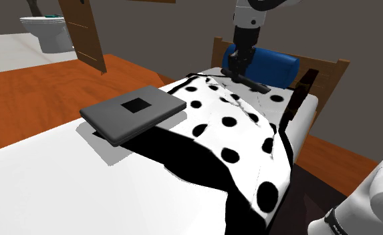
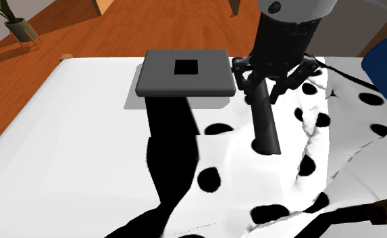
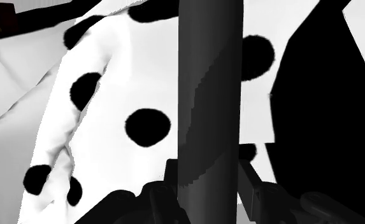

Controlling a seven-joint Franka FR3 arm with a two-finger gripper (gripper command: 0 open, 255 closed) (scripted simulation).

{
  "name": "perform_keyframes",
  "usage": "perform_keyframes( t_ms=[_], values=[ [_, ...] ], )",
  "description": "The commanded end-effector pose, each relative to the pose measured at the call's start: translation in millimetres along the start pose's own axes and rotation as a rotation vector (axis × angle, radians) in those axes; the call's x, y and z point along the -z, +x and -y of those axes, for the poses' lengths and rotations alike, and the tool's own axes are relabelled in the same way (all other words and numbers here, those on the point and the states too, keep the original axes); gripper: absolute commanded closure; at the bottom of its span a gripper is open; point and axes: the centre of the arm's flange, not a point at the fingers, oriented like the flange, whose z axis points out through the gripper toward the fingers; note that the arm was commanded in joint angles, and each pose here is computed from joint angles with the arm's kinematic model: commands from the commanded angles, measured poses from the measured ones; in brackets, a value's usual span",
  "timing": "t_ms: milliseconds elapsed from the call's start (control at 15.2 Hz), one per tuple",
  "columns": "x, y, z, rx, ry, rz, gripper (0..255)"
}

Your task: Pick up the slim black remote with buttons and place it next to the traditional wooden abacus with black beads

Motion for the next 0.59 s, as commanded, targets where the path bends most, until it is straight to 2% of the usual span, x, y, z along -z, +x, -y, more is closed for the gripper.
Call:
perform_keyframes(
  t_ms=[0, 528],
  values=[
    [-0.2, -9.1, -27.8, 0.001, 0.000, 0.000, 255],
    [-7.9, -46.1, -126.4, 0.001, 0.000, 0.000, 255]
  ],
)
